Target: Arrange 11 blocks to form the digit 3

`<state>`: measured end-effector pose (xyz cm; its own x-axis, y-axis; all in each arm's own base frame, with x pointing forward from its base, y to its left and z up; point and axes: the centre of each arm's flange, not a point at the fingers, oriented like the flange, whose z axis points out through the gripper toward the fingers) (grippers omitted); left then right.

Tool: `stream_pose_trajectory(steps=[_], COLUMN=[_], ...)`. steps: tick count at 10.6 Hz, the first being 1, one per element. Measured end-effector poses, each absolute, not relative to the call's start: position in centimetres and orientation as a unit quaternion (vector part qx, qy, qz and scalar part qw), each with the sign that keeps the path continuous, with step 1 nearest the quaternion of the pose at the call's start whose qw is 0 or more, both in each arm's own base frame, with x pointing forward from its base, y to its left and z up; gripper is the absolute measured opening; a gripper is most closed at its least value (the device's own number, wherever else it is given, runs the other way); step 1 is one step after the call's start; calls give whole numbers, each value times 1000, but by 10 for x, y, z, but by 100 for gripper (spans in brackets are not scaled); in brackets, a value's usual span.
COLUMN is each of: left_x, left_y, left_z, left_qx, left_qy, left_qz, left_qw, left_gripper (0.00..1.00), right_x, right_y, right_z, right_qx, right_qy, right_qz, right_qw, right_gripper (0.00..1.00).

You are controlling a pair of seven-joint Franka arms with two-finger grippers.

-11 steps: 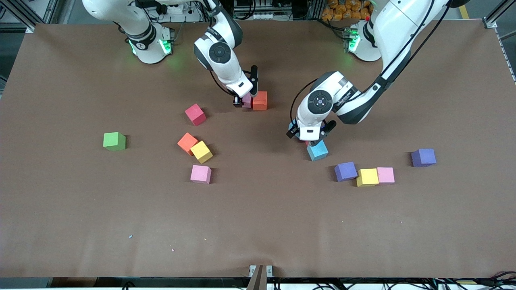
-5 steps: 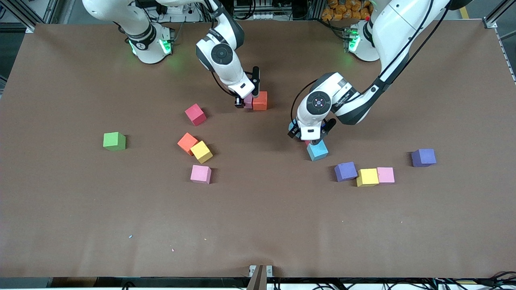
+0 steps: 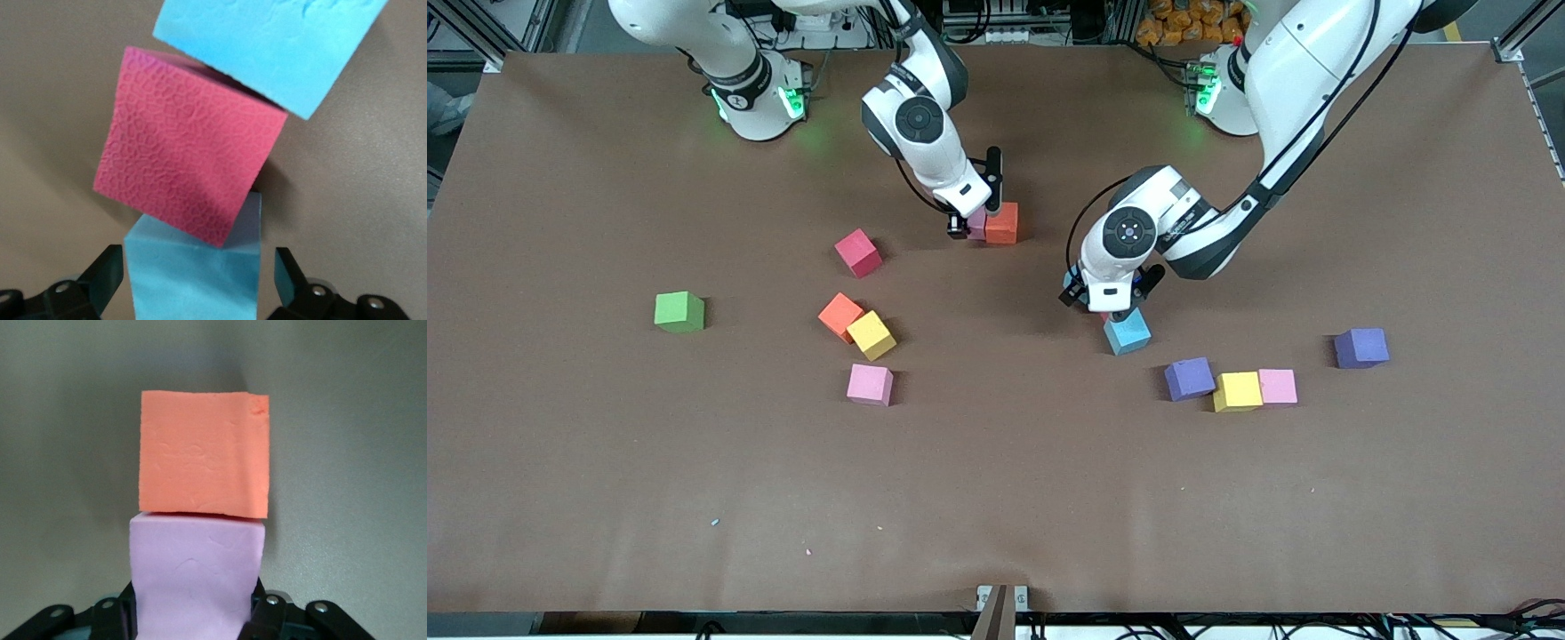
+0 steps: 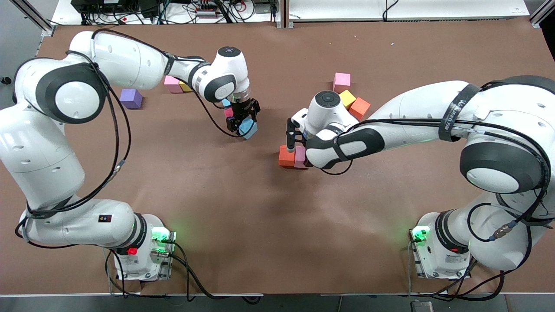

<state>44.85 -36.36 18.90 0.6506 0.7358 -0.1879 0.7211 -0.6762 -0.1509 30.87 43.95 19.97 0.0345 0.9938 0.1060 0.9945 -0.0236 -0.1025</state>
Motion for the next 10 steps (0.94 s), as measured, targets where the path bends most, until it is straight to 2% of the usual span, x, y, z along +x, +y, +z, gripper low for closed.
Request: stream_pose_trajectory(steps=[1, 4, 10], left_x=[448, 451, 463], left_y=[-364, -364, -363], left_z=[189, 190, 200], left_qx=[-908, -902, -878], left_qy=[-401, -415, -467], left_qz=[118, 116, 107], left_qw=[31, 29, 22], left_gripper=[98, 61, 60], right_x=[309, 311, 312], right_y=[440, 443, 445], right_z=[200, 199, 199], right_qx=[-715, -715, -715], right_qy=[-695, -695, -695], right_qz=[-3, -3, -4], right_qw=[74, 74, 74], right_gripper=[59, 59, 59])
